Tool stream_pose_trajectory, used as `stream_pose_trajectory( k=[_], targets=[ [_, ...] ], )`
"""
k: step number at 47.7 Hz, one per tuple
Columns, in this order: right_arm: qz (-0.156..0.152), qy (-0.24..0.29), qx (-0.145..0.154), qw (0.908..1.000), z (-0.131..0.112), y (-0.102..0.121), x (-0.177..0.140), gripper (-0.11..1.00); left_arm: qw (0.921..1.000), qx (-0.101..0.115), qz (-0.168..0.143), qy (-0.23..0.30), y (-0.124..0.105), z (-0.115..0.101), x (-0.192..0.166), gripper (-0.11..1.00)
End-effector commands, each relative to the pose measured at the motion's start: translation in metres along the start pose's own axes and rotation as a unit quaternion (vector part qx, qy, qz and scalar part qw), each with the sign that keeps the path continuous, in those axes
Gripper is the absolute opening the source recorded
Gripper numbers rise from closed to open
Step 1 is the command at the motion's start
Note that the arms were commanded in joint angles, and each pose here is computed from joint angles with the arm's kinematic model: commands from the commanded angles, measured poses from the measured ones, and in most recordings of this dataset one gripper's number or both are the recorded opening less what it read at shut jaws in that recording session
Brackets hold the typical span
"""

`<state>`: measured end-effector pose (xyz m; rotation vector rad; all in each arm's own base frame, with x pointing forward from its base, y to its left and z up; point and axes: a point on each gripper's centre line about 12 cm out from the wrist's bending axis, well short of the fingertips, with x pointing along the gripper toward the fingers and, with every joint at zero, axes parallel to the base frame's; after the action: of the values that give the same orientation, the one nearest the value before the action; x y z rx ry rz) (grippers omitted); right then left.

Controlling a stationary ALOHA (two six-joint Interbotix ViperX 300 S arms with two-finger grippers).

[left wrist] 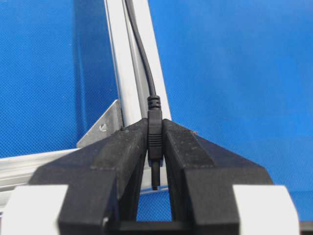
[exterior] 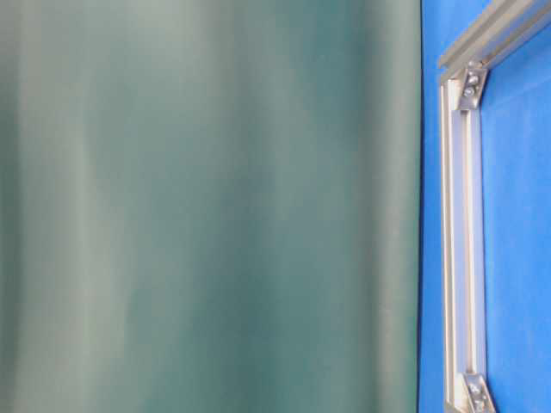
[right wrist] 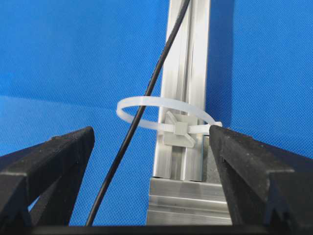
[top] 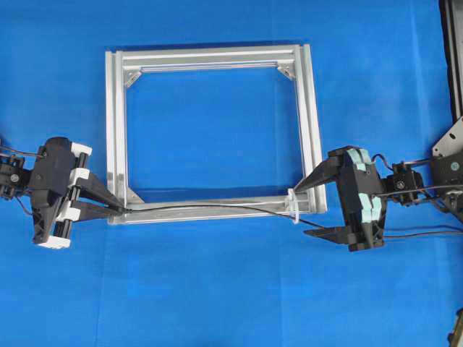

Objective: Insert the wire through the string loop located on the right side.

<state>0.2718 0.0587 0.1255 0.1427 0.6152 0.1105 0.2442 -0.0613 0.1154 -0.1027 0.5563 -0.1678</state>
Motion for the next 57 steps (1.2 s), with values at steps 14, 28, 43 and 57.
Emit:
stream_pose_trajectory(
  k=[14, 28, 43, 57],
  targets=[
    [0.003, -0.018, 0.003, 0.9998, 0.011, 0.002, -0.001, 0.87, 0.9998, -0.005, -0.003, -0.017, -0.001, 0.008, -0.001, 0.90],
    [0.007, -0.030, 0.005, 0.9995, 0.019, 0.003, -0.008, 0.87, 0.9992, -0.005, -0.007, -0.039, -0.004, 0.022, -0.002, 0.89],
    [0.004, -0.058, 0.017, 0.9982, 0.047, -0.002, -0.041, 0.87, 0.9972, -0.008, -0.007, -0.074, -0.003, 0.049, -0.015, 0.89],
    [0.002, -0.066, 0.020, 0.9976, 0.051, -0.004, -0.051, 0.87, 0.9957, -0.009, -0.006, -0.092, -0.002, 0.057, -0.022, 0.88]
  ],
)
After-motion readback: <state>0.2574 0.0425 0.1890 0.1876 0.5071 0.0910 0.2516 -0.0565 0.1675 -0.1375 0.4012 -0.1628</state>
